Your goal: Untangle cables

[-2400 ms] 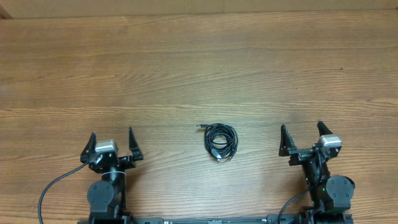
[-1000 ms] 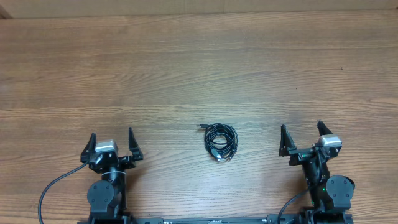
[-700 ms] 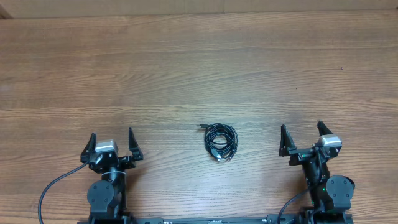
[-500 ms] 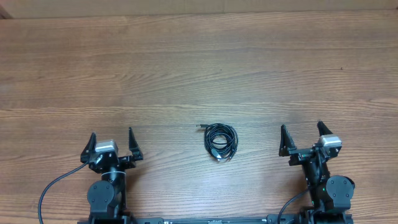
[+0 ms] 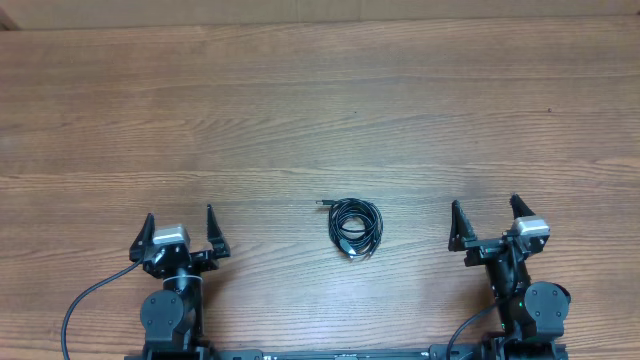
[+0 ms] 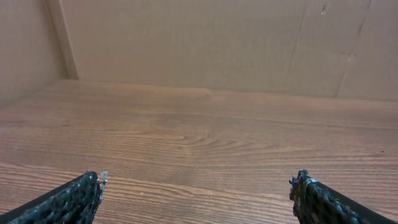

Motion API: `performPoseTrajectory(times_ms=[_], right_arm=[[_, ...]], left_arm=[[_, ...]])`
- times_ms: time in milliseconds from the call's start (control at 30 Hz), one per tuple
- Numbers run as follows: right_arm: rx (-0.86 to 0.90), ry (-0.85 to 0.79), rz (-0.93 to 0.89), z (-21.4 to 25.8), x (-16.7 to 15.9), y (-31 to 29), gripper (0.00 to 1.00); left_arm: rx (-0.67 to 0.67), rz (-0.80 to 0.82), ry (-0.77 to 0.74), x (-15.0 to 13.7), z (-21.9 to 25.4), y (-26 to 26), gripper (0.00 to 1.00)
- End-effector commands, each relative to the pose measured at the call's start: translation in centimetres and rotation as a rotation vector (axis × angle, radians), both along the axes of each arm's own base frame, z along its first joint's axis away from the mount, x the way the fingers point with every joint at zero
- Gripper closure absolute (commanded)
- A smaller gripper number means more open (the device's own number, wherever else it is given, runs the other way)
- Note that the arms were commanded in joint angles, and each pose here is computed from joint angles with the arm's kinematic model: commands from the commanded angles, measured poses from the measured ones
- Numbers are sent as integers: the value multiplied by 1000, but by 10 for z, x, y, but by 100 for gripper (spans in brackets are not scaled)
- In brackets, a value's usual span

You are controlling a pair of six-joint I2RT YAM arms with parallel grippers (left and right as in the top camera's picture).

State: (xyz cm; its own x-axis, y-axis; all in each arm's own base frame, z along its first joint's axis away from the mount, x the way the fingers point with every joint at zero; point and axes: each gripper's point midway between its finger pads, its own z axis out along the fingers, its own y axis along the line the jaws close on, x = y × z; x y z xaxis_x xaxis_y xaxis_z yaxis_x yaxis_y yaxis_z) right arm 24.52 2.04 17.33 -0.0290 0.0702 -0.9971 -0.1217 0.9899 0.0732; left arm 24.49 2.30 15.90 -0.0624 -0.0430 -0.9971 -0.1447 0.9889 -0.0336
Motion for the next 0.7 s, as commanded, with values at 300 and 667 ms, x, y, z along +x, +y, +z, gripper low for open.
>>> performPoseTrajectory(times_ms=[300,667], right_arm=[[6,-5,-5,-1,0,-1,0],[6,-5,-5,-1,0,-1,0]], left_arm=[[23,12,-3,-1,1,2,1],[-99,-119,-59,2,12,-21,0]])
